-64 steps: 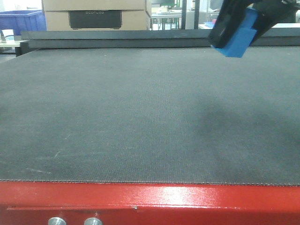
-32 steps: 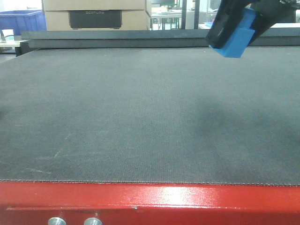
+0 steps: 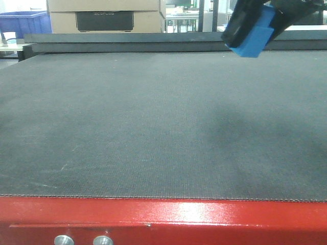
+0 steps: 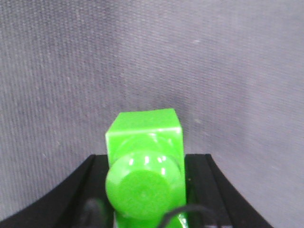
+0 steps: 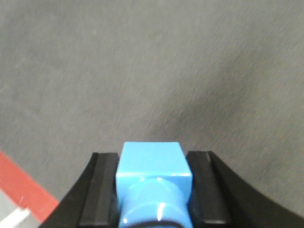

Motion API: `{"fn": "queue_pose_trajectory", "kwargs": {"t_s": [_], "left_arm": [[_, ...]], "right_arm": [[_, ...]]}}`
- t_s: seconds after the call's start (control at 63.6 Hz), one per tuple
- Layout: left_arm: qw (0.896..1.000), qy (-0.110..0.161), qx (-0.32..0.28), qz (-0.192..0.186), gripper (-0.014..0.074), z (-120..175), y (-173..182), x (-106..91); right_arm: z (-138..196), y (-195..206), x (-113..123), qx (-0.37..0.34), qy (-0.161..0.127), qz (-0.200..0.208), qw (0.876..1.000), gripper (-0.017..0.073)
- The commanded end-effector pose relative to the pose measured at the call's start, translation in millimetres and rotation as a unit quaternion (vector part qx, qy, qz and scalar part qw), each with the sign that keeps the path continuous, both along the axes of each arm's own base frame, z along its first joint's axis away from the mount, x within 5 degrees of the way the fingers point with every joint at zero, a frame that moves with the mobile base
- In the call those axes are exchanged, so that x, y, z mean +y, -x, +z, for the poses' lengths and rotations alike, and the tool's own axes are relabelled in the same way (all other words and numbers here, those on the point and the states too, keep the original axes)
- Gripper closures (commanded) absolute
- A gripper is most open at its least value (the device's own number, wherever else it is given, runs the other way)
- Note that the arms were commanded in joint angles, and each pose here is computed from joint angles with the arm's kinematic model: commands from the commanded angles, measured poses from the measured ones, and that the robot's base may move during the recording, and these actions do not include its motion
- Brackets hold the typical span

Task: Grab block from conveyor and place in blue bin
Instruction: 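Lift both held blocks up off the conveyor belt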

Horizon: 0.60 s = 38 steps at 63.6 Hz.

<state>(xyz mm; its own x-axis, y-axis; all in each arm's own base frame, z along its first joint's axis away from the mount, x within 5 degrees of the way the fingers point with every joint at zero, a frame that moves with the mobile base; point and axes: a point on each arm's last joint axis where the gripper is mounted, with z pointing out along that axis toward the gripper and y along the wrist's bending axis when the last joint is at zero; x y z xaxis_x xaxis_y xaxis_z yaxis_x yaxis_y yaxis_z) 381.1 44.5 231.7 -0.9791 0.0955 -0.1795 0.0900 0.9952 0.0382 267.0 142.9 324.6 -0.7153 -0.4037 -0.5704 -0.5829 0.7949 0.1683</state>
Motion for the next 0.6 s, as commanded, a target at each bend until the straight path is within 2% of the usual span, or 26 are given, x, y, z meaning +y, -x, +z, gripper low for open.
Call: {"fn": "queue_pose_trajectory", "kwargs": {"t_s": [0.0,0.094,0.22,0.33,0.44,0.581], "left_arm": [[1.000,0.014,-0.015,0.005,0.0704,19.4,4.4,-13.5],[0.999,0.016,-0.038,-0.007,0.0704,34.7,8.5,-33.4],[0.995,0.016,-0.082,-0.045,0.0704,57.1,15.4,-68.5],[0.991,0.026,-0.111,-0.075,0.0704,71.4,23.4,-101.0],[0.986,0.035,-0.126,-0.102,0.0704,81.5,33.1,-125.8],[0.980,0.044,-0.141,-0.131,0.0704,92.9,46.2,-146.6]], "right_arm": [[0.6,-5.5,-11.7,-0.020,0.000,-0.022,1.000,0.0718],[-9.5,-10.6,-29.1,-0.008,0.005,-0.053,0.999,0.0718],[-24.8,-15.6,-54.2,0.008,0.013,-0.098,0.995,0.0718],[-40.4,-16.7,-75.8,0.024,0.018,-0.137,0.990,0.0718],[-49.8,-11.1,-86.7,0.027,0.020,-0.158,0.987,0.0718],[-51.4,7.3,-92.4,-0.007,0.018,-0.172,0.985,0.0718]]}}
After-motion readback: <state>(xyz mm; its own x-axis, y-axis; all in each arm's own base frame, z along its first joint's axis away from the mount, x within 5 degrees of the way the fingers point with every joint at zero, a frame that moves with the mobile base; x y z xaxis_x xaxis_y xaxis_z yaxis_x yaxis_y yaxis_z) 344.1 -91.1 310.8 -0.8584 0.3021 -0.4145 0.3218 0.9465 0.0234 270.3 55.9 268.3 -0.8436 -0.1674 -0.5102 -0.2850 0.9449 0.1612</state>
